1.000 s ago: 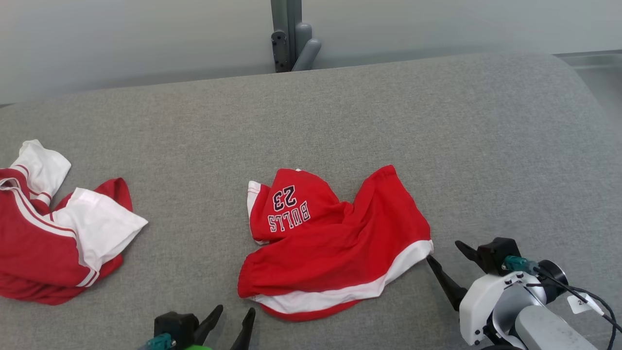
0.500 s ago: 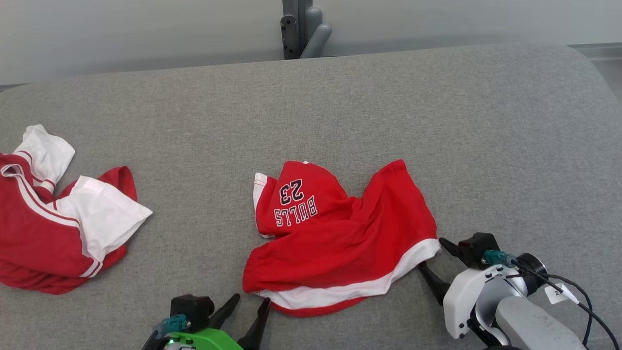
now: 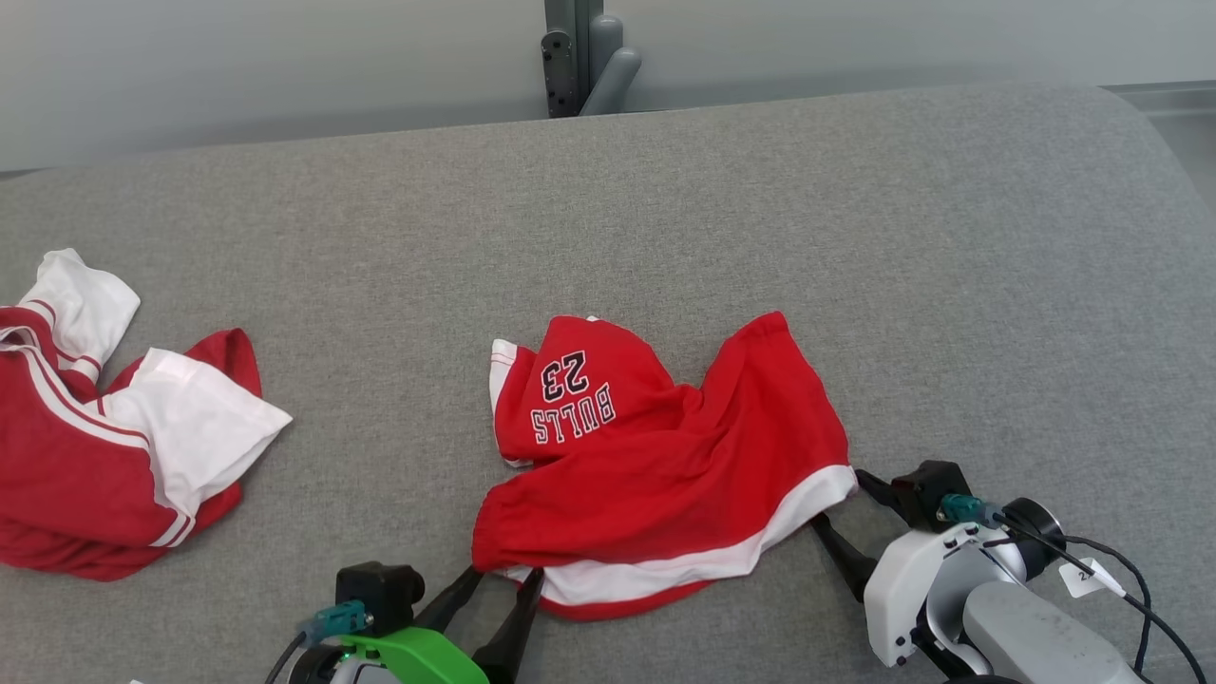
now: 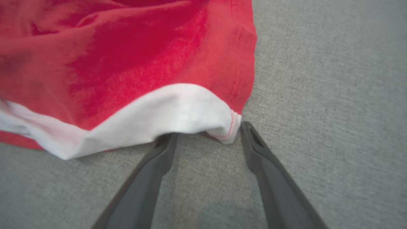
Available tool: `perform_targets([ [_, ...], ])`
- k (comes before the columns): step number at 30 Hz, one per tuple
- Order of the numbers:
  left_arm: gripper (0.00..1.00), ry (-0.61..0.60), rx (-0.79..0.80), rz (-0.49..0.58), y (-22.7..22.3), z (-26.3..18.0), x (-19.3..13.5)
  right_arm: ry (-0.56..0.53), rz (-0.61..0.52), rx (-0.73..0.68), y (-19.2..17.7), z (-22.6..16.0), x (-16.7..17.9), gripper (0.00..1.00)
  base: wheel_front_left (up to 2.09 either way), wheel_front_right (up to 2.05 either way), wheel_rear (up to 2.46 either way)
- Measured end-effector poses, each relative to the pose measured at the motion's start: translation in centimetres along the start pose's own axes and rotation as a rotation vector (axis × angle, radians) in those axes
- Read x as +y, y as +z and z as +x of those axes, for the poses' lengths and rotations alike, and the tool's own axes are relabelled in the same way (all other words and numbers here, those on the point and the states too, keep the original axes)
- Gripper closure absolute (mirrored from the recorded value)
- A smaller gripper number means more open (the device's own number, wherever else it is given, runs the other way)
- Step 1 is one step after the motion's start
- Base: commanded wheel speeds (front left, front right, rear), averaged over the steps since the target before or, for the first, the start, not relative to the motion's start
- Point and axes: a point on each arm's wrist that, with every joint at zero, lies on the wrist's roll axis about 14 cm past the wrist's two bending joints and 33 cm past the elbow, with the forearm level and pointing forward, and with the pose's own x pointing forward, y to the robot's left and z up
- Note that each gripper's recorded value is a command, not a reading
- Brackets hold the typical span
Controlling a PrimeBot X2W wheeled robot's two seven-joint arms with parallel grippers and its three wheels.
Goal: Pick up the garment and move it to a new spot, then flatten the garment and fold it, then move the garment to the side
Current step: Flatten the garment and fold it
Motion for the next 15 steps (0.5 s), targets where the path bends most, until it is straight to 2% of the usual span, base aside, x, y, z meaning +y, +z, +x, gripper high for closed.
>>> perform_targets([
  [15, 0.00, -0.036, 0.035, 0.001, -0.9, 1.2, -0.4, 0.005, -0.010, -0.010, 0.3, -0.1, -0.1, 0.00, 0.00, 0.00, 0.00],
])
